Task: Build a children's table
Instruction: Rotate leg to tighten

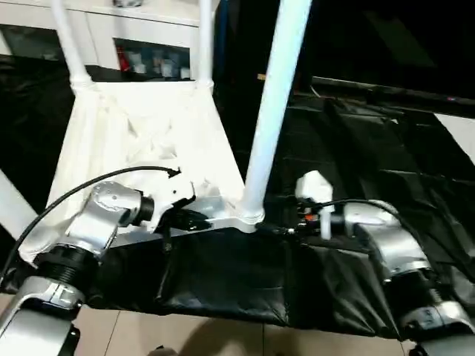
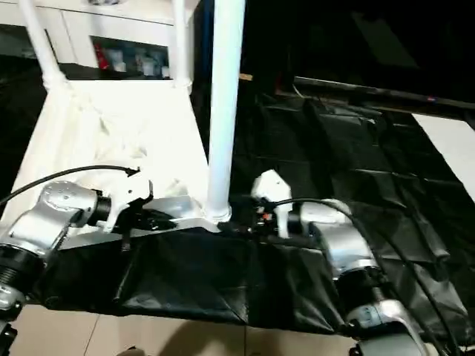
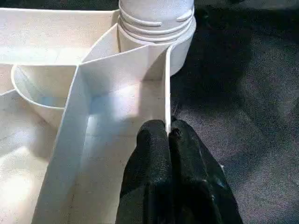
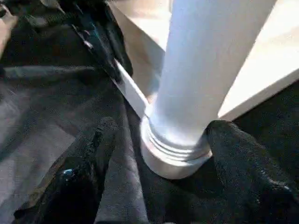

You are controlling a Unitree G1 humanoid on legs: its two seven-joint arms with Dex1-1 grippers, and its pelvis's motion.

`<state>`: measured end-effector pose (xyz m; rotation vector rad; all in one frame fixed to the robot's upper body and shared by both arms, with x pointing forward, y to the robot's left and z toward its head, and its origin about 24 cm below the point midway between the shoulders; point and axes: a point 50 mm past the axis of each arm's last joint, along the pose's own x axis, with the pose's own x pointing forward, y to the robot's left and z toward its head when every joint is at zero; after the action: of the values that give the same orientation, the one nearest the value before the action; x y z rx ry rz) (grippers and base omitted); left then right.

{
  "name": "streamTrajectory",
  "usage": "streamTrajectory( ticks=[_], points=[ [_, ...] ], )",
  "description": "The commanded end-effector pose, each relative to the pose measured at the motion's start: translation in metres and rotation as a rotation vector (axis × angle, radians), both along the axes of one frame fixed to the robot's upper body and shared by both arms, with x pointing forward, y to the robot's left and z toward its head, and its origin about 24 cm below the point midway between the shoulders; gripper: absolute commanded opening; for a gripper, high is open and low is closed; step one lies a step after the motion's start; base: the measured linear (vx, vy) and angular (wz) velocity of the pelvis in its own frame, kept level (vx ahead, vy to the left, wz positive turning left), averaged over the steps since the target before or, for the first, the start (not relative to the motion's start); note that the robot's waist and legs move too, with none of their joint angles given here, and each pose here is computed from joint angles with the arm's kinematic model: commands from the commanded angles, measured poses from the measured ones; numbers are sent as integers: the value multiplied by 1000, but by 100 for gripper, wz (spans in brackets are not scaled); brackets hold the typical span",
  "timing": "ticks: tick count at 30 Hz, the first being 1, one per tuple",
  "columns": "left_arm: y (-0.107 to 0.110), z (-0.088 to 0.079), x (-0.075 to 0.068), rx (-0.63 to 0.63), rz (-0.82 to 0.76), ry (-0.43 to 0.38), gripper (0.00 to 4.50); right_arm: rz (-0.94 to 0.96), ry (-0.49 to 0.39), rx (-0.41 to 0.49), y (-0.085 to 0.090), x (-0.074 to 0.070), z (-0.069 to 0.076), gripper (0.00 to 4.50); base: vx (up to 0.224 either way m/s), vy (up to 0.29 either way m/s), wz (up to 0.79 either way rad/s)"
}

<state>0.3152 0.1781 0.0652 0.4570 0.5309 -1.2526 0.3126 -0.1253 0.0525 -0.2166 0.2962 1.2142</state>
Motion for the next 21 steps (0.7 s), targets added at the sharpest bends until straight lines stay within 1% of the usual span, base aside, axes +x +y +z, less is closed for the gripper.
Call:
streamTrajectory(
  ticks=[1, 5, 7, 9, 11, 13, 16, 17, 18, 20, 21],
  points=[
    [-5, 0, 1, 14, -17, 12, 6, -3, -15, -32, 8, 4, -1, 343, 0, 0, 0],
    [-7, 1, 1, 9, -16, 7, 6, -21, -21, -32, 10, 8, -1, 343, 0, 0, 0],
    [-8, 1, 1, 3, -14, 5, 6, -27, -20, -13, 14, 11, 1, 343, 0, 0, 0],
    [-8, 1, 0, 3, -12, 5, 0, -23, -20, -17, 15, 12, 0, 306, 0, 0, 0],
    [-8, 1, 0, 2, -8, 4, 0, -21, -19, -18, 17, 13, -1, 301, 0, 0, 0],
    [-8, 0, 0, 1, -5, 5, 0, -21, -20, -17, 19, 14, -1, 275, 0, 0, 0],
    [-8, 0, 0, 2, 0, 5, 0, -22, -17, -12, 20, 15, -1, 266, 0, 0, 0],
    [-6, 0, 0, 5, 6, 3, 0, -20, -15, -14, 21, 15, -2, 258, 0, 0, 0],
    [-5, 0, 0, 7, 10, 2, 0, -19, -14, -15, 21, 15, -2, 236, 0, 0, 0],
    [-4, 0, 0, 12, 14, 1, 0, -12, -14, -24, 21, 15, -3, 231, 0, 0, 0],
    [-3, -1, 0, 14, 15, 1, 0, -10, -13, -26, 21, 15, -4, 220, 0, 0, 0]
  ],
)
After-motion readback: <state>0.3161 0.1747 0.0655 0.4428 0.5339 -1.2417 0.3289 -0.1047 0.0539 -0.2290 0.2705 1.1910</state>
